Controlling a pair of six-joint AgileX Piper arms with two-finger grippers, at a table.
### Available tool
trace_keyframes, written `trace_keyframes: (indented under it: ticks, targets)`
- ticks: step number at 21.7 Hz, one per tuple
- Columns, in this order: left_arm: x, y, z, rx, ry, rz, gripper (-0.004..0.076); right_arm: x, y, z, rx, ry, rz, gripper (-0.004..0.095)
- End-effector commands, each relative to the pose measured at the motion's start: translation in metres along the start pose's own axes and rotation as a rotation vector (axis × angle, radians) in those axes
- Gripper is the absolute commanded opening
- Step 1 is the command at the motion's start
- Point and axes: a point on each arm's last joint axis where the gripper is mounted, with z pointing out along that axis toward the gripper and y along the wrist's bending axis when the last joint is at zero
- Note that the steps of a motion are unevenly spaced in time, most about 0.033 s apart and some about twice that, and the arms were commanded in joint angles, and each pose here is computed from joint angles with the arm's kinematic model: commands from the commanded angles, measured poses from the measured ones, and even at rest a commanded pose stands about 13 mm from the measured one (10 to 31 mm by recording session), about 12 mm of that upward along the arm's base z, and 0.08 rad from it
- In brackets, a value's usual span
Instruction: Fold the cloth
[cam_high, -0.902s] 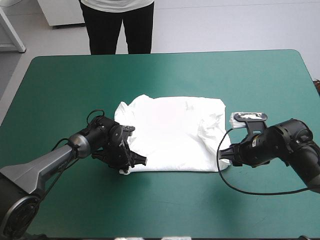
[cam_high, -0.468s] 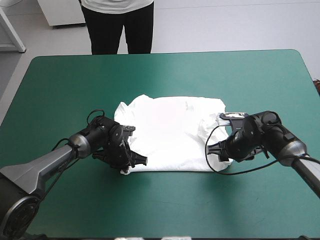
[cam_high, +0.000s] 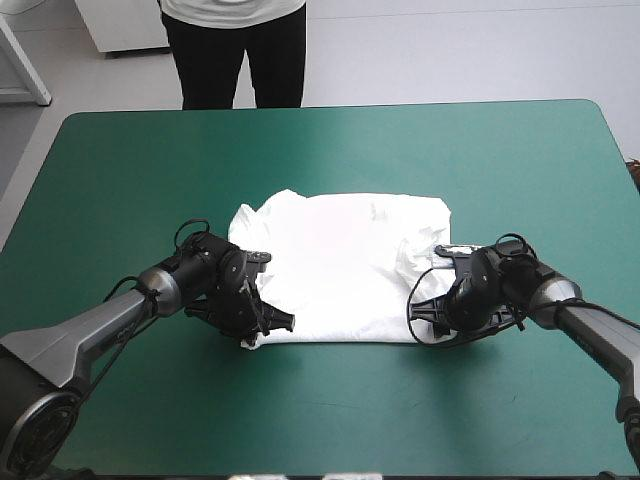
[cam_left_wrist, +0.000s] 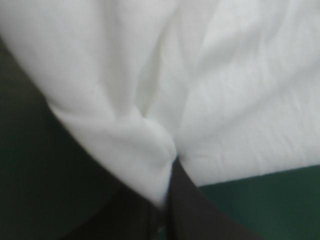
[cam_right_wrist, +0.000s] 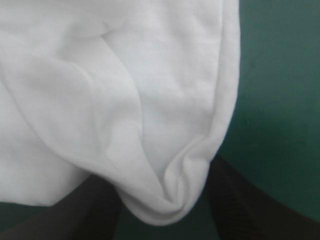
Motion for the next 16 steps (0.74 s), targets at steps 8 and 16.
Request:
trace_keyframes:
  ticks: [8, 16]
  targets:
    - [-0.004, 0.002, 0.002, -0.022, -0.039, 0.021, -0.0010, -0.007, 0.001, 0.023, 0.013, 0.024, 0.010, -0.0015]
    - [-0.016, -0.004, -0.041, 0.007, -0.148, 0.075, -0.0010, -0.004, 0.004, -0.034, -0.021, -0.061, -0.080, -0.0017]
